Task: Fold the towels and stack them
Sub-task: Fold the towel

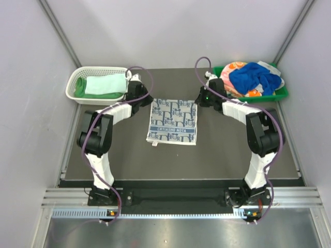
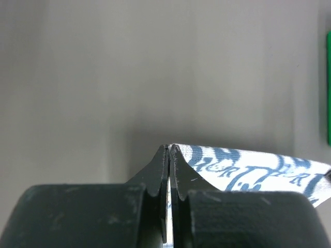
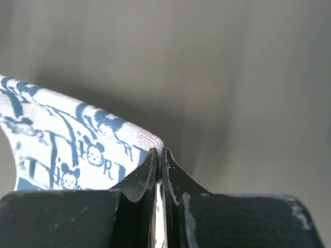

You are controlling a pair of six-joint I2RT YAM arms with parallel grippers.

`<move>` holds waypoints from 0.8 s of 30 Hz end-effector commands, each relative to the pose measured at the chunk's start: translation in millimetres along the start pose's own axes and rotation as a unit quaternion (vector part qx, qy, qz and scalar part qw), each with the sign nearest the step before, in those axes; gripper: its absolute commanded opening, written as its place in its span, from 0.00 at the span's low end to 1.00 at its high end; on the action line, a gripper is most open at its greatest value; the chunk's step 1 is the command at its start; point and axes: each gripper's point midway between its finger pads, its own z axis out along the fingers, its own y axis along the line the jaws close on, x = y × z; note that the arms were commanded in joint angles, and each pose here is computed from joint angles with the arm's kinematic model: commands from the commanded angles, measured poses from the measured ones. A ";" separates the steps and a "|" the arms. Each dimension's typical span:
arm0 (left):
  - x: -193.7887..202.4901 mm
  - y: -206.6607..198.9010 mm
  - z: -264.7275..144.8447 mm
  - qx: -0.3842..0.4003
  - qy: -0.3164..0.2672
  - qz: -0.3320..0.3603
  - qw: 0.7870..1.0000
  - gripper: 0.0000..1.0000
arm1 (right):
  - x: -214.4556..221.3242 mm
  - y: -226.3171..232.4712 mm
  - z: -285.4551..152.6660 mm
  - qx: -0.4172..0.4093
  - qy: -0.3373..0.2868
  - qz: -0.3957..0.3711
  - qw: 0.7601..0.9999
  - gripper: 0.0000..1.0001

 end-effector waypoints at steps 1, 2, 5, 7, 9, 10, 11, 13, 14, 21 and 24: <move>-29.0 -18.6 -22.8 0.041 -0.053 0.007 0.998 0.00 | -23.3 16.7 -19.9 -0.036 -0.050 -0.014 0.998 0.03; -18.5 -13.3 -25.1 0.039 -0.044 0.006 0.998 0.00 | -18.3 17.3 -25.3 -0.040 -0.051 -0.013 0.998 0.02; -7.5 -8.3 -37.2 0.040 -0.039 0.003 0.998 0.00 | -6.4 17.9 -35.0 -0.044 -0.051 -0.009 0.998 0.02; -8.7 -8.9 -46.9 0.047 -0.049 0.001 0.998 0.00 | -0.3 21.2 -41.0 -0.047 -0.052 -0.010 0.997 0.02; 3.8 -1.4 -52.7 0.041 -0.041 0.000 0.998 0.00 | 8.1 23.6 -48.8 -0.052 -0.051 -0.004 0.997 0.02; 2.0 -3.5 -58.3 0.045 -0.046 -0.002 0.998 0.00 | 11.5 27.1 -51.3 -0.057 -0.050 -0.006 0.997 0.02; 10.1 1.5 -60.9 0.042 -0.040 -0.003 0.998 0.00 | 17.6 27.5 -56.0 -0.056 -0.048 -0.006 0.997 0.02; 11.8 -1.5 -69.7 0.052 -0.040 -0.008 0.998 0.00 | 24.7 31.7 -60.7 -0.057 -0.046 -0.008 0.997 0.02; 19.5 3.6 -72.3 0.049 -0.035 -0.009 0.998 0.00 | 28.0 31.9 -66.4 -0.055 -0.048 -0.008 0.997 0.02; 33.1 7.7 -95.1 0.056 -0.032 -0.014 0.998 0.00 | 52.7 42.7 -84.6 -0.059 -0.040 -0.014 0.997 0.02; 41.3 11.9 -102.1 0.055 -0.027 -0.015 0.998 0.00 | 66.0 40.8 -87.2 -0.054 -0.033 -0.015 0.998 0.02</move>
